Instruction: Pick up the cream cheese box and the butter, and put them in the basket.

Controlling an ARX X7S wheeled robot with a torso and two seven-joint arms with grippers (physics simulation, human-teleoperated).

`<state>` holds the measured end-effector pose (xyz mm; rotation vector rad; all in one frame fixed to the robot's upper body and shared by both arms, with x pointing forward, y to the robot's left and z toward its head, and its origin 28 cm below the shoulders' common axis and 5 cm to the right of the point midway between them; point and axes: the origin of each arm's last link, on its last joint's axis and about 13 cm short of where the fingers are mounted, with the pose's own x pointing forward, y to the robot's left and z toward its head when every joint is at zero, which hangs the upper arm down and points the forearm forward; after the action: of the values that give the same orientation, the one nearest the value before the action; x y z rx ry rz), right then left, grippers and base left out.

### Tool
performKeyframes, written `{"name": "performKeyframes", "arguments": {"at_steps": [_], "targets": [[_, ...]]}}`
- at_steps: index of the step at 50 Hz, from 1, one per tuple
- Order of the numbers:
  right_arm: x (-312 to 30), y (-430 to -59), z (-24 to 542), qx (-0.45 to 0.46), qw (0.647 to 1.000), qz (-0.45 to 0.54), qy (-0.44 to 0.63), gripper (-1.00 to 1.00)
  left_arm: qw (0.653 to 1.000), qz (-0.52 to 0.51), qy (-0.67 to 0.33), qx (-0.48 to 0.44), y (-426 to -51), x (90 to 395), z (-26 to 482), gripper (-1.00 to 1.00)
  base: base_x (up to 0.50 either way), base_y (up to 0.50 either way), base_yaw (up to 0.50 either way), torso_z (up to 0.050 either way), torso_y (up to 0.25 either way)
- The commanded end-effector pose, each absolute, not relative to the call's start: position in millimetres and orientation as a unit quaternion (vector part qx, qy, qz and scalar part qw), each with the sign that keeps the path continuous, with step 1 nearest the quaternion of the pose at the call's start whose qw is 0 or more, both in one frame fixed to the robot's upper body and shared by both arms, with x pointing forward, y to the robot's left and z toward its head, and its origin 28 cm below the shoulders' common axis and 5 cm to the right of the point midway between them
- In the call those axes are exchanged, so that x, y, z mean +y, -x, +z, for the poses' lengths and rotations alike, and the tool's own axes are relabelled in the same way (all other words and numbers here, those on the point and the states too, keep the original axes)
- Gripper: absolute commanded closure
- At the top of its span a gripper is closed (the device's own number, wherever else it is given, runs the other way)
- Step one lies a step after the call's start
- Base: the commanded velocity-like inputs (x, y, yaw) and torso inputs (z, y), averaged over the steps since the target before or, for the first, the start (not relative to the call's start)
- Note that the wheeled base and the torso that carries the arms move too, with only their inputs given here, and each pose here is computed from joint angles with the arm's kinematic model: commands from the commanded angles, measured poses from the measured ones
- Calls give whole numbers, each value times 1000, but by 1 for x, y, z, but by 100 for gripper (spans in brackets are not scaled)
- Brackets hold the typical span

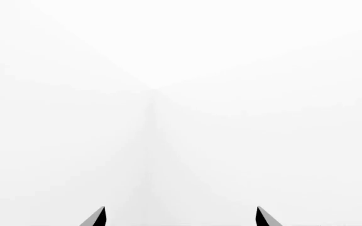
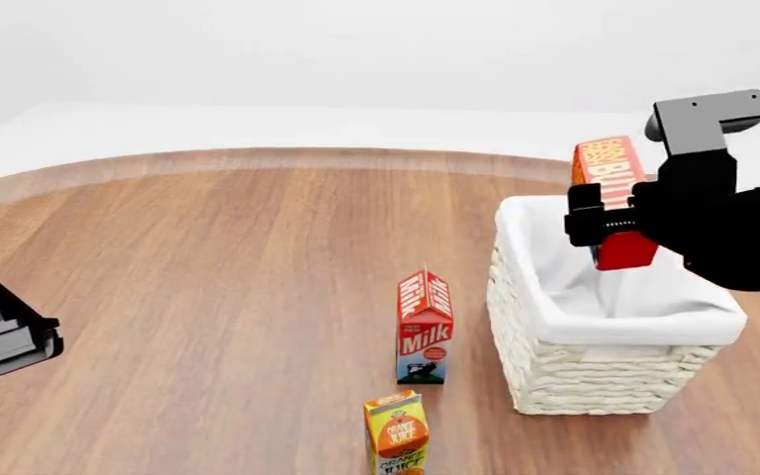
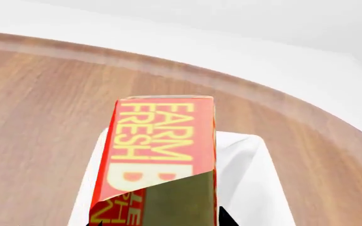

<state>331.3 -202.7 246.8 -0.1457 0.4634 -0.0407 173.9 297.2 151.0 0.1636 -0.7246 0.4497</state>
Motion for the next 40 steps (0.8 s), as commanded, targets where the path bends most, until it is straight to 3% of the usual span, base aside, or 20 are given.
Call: {"name": "performKeyframes", "arguments": {"at_steps": [1, 40], "targets": [[-204, -343, 245, 210, 975, -20, 65, 100, 905, 222, -81, -353, -174, 300, 151, -100, 0, 0, 0, 0, 0], [-209, -350, 212, 251, 966, -20, 61, 100, 905, 222, -83, -354, -174, 300, 151, -100, 0, 0, 0, 0, 1]]}}
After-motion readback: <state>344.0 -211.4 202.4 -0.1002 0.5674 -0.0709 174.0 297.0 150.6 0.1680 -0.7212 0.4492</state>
